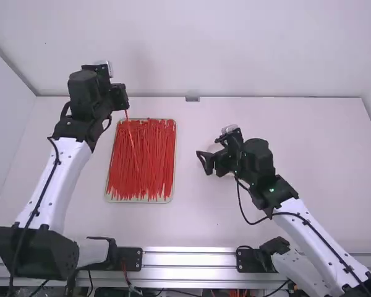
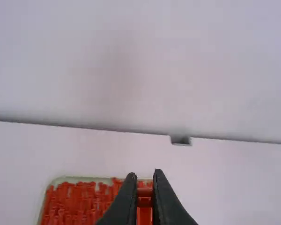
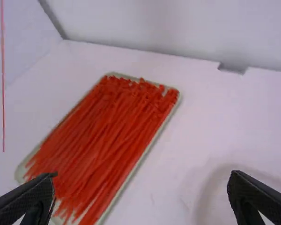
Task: Fasten the cable tie
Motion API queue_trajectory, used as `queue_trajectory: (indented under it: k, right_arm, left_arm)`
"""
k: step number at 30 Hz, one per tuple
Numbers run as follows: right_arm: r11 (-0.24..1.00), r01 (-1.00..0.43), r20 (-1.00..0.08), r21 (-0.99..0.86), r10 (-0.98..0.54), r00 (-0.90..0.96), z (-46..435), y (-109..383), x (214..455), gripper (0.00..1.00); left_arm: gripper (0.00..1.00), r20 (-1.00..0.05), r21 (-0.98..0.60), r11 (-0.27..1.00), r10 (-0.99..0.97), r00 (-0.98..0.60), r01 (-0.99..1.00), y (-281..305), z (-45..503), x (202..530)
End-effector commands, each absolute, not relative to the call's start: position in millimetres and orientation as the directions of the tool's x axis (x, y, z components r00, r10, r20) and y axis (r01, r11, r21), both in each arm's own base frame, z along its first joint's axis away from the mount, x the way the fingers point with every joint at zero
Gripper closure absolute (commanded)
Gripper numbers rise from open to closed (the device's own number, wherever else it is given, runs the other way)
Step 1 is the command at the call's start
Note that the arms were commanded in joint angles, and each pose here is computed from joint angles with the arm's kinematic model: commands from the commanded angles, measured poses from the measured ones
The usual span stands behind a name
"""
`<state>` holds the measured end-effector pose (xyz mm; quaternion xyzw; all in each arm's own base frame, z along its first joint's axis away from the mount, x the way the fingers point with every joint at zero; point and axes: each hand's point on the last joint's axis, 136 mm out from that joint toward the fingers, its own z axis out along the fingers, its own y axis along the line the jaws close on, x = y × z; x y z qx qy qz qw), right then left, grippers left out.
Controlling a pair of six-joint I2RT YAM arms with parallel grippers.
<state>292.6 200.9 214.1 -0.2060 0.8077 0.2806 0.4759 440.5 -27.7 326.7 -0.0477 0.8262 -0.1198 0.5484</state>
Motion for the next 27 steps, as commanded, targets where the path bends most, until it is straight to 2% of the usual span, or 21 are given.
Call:
queue_trajectory:
  k: [1, 8, 15, 19, 27]
  right_arm:
    - [0.703, -0.659, -0.906, 0.267, -0.051, -0.42, 236.9, 213.6, 289.5, 0.02]
    - [0.654, -0.694, -0.927, 0.301, 0.03, -0.374, 262.8, 222.5, 290.4, 0.02]
    - [0.634, -0.712, -0.948, 0.302, 0.121, -0.295, 293.8, 224.8, 295.8, 0.02]
    - [0.621, -0.722, -0.951, 0.306, 0.164, -0.262, 308.1, 225.4, 296.7, 0.02]
    - [0.568, -0.758, -0.946, 0.321, 0.231, -0.228, 321.8, 242.9, 301.6, 0.02]
  left_arm:
    - [0.98, -0.89, -0.294, 0.943, -0.21, -0.406, 0.157, -46.1, 326.8, 430.2]
    - [0.98, -0.877, -0.396, 0.864, -0.255, -0.406, 0.311, -76.1, 315.4, 423.5]
    - [0.98, -0.861, -0.494, 0.73, -0.336, -0.381, 0.472, -104.3, 320.0, 414.9]
    - [0.98, -0.865, -0.499, 0.665, -0.345, -0.364, 0.555, -120.3, 330.5, 406.8]
    - [0.98, -0.89, -0.456, 0.625, -0.31, -0.334, 0.634, -162.5, 341.8, 395.3]
